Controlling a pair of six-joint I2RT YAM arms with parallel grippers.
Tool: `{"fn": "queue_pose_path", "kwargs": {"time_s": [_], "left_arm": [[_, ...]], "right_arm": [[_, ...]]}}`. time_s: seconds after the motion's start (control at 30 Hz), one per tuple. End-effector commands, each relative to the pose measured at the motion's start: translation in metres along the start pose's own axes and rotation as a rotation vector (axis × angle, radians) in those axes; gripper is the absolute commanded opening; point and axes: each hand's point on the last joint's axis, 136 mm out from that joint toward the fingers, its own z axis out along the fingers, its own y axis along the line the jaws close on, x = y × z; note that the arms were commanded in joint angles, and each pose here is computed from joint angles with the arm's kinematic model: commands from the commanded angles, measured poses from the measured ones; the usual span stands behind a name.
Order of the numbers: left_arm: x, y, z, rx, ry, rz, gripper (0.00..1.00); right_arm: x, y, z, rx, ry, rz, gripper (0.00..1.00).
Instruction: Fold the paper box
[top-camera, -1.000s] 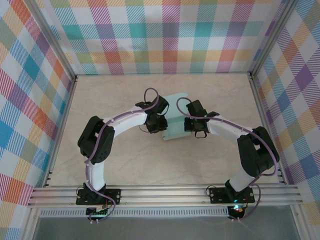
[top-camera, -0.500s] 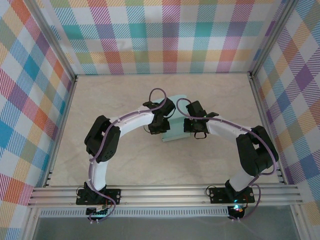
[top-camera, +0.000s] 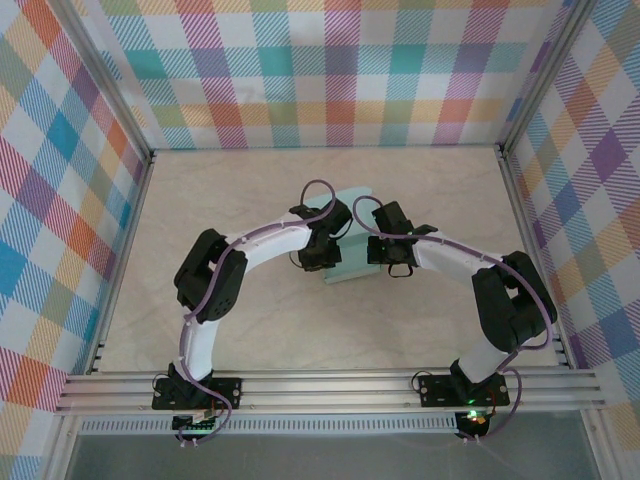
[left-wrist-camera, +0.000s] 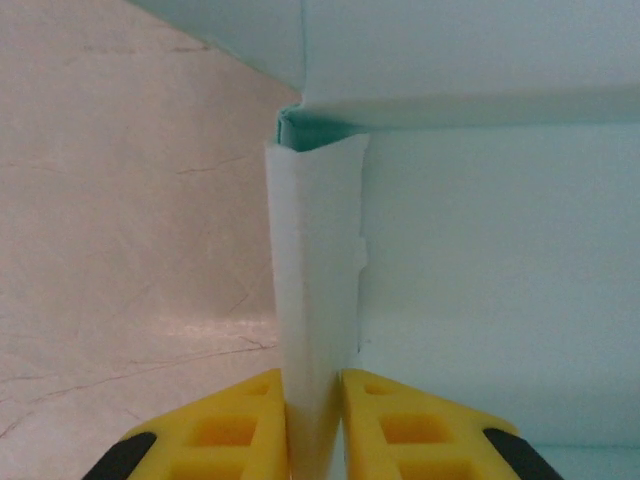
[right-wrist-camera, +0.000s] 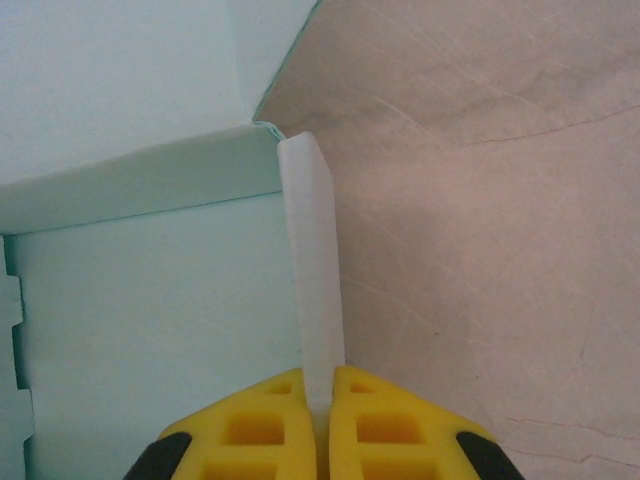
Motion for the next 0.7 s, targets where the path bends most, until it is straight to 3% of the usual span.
{"fn": "queue_pose_path", "kwargs": {"time_s": [0.0,0.37,0.43,0.53,0.67], "left_arm": [[0.016,-0.016,0.014,0.043,0.059,0.022,0.18],[0.015,-0.01,0.015,0.003,0.055,0.036,0.06],[0.014,-0.004,0.015,-0.028,0.049,0.043,0.0],[0.011,0.005,0.013,-0.078,0.03,0.051,0.0],[0.007,0.01,0.011,-0.114,0.009,0.06,0.15]], "right_arm": [[-0.014,0.027,-0.004,-0.122,-0.046,0.033,0.0],[-0.014,0.028,-0.004,-0.126,-0.045,0.035,0.0],[-0.014,0.028,-0.004,-0.129,-0.046,0.035,0.0],[-0.014,0.029,-0.005,-0.132,-0.047,0.037,0.0],[-0.015,0.033,-0.006,-0.161,-0.052,0.051,0.0]]}}
